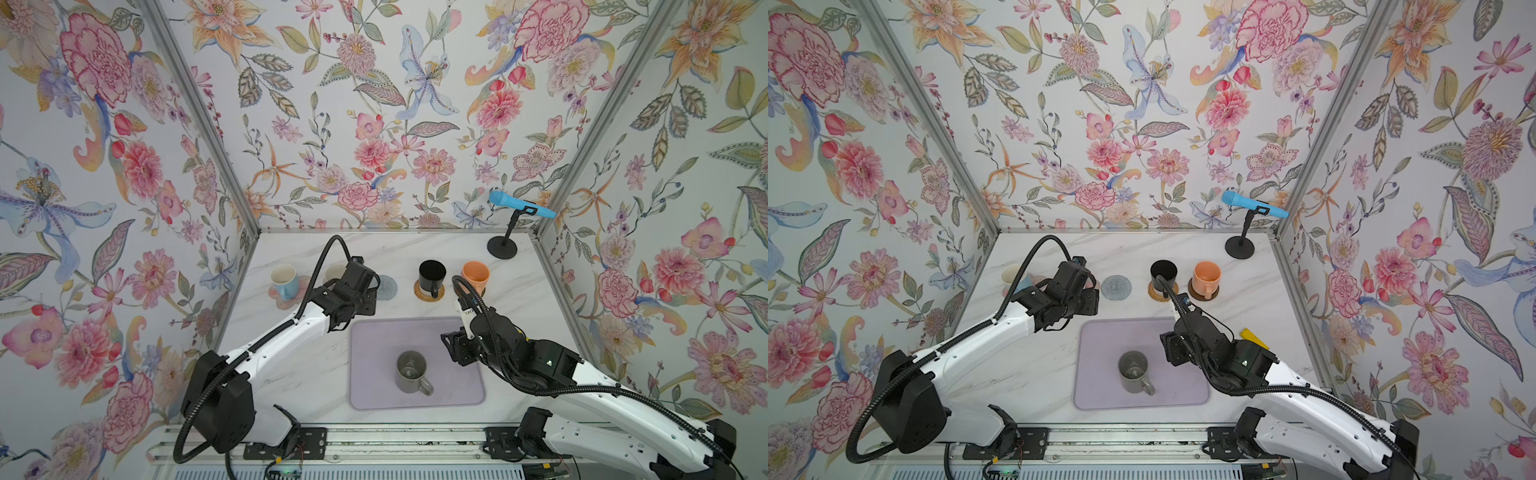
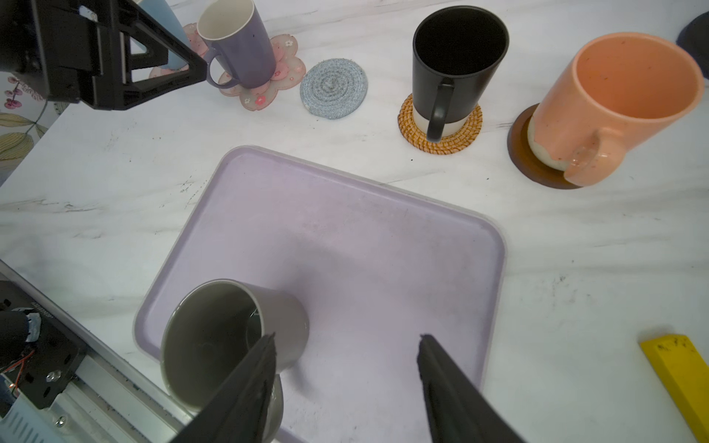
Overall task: Place cups on coasters
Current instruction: Pick up the cup from the tray.
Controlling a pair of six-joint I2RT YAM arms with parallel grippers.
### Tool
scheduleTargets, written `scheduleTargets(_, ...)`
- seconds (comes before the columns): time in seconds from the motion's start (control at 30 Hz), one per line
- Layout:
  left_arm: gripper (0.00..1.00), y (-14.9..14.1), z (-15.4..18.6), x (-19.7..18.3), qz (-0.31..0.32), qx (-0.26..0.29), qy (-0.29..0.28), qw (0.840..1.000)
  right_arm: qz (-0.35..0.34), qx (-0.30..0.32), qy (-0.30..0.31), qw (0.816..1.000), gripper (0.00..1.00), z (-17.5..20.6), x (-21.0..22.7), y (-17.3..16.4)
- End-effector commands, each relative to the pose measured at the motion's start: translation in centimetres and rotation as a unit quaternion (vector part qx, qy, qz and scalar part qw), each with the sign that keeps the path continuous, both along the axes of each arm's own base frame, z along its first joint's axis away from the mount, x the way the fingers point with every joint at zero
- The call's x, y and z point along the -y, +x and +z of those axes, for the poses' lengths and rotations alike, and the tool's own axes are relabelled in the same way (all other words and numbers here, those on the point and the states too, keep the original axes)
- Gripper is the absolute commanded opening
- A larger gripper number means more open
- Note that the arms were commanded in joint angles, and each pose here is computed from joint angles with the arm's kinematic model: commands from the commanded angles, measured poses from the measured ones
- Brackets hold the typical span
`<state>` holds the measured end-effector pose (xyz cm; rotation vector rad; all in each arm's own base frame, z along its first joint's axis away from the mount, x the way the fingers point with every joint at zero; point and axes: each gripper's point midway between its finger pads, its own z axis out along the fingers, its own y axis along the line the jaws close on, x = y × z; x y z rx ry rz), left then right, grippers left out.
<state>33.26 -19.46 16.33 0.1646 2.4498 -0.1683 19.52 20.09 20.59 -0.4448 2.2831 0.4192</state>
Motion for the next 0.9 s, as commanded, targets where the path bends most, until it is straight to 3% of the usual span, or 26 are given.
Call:
scheduleTargets(0.0,0.66,0.3,0.1,1.1,-0.018,0.006,0.002,1.0,-0.019,-0.006,-0.023,1.0,0.61,-0.6,1.4,-0.4)
scheduleTargets(0.3,0.67,-0.1,-0.5,1.6,-0.024,-0.006,0.012,1.0,0.025,-0.012,-0.042,0.999,0.61,-1.4,0.8,-1.6)
scheduleTargets(0.5,0.67,-0.8,-1.0,2.2,-0.019,-0.014,-0.009,1.0,0.074,-0.028,-0.045,0.996,0.59,-2.9,-0.2,-4.0)
scheduleTargets(0.87,0.68,-1.9,-1.6,1.2,-0.015,-0.027,0.007,0.999,0.15,-0.06,-0.056,0.985,0.59,-5.1,-1.9,-7.3)
